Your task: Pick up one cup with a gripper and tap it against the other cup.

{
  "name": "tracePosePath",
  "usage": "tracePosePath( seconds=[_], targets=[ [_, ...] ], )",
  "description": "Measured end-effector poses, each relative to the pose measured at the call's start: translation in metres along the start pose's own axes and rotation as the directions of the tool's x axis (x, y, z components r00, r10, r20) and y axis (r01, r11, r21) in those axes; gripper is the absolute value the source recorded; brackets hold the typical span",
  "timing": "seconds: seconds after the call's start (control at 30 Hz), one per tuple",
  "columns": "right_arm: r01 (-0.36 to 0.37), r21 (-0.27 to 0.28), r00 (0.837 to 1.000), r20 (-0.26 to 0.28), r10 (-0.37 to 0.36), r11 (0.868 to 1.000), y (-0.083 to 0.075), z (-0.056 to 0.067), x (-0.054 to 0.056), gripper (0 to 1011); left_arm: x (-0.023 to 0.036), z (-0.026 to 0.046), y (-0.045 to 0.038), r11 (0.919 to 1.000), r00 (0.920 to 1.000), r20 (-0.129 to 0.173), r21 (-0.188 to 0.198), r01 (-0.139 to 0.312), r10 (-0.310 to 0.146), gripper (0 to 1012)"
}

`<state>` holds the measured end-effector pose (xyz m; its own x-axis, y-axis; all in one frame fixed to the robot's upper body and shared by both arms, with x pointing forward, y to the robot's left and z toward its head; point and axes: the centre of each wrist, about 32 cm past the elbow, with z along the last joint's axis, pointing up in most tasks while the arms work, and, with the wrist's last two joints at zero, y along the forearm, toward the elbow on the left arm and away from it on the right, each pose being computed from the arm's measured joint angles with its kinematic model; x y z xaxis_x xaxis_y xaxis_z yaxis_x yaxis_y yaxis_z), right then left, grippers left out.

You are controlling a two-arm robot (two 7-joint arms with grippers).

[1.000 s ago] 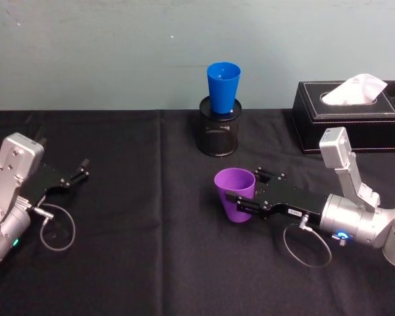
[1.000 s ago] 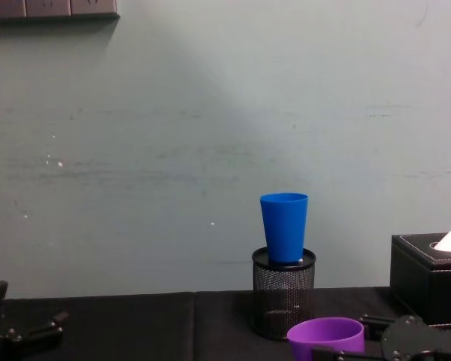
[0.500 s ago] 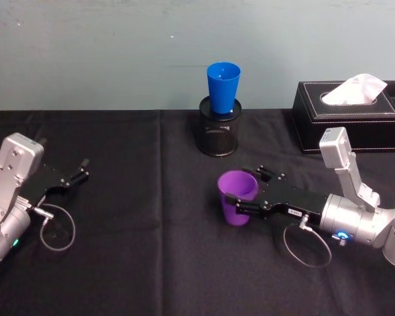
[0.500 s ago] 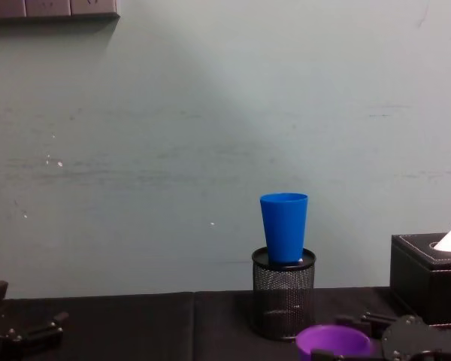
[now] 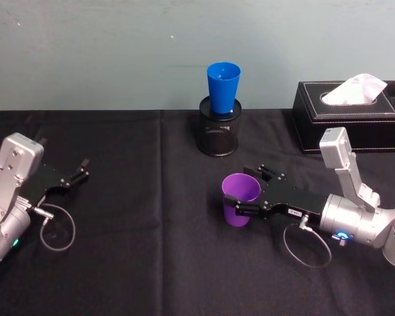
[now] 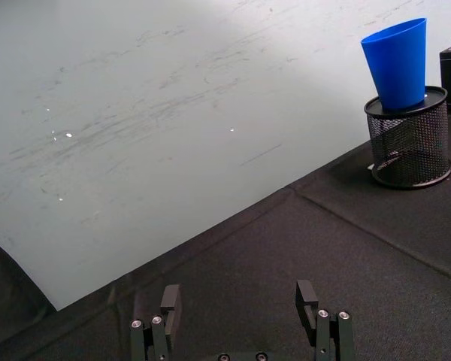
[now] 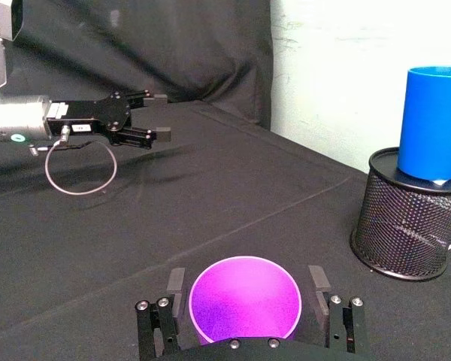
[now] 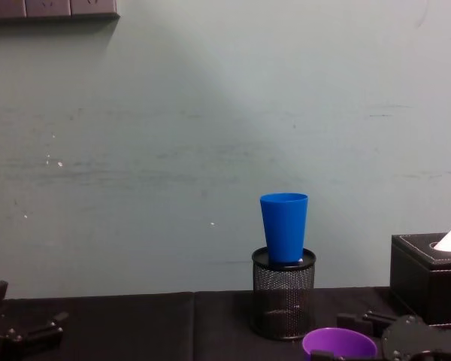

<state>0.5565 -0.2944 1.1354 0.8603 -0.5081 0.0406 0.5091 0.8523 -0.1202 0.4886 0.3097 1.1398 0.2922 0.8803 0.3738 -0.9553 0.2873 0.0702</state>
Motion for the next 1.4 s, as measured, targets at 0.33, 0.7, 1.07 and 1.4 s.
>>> tracePosePath(
  seconds=[0.33,0.7,1.07,1.4],
  targets=[
    [-0.005,0.01,1.0,0.015,0.005,1.0,0.0,0.002,-0.001,1000,0.0,0.0,0.0,1.0,1.0,0.0,0.0,0.0,0.0,1000],
    [0.029,0.104,0.996,0.084,-0.038,0.994,0.001,0.024,-0.008,1000,0.0,0.0,0.0,1.0,1.0,0.0,0.0,0.0,0.0,1000],
    [0.293,0.148,0.954,0.023,-0.3,0.944,0.008,0.051,-0.022,1002,0.0,0.0,0.0,1.0,1.0,0.0,0.0,0.0,0.0,1000],
    [0.566,0.071,0.824,-0.047,-0.564,0.821,0.011,0.059,-0.036,1000,0.0,0.0,0.0,1.0,1.0,0.0,0.0,0.0,0.0,1000]
  ],
)
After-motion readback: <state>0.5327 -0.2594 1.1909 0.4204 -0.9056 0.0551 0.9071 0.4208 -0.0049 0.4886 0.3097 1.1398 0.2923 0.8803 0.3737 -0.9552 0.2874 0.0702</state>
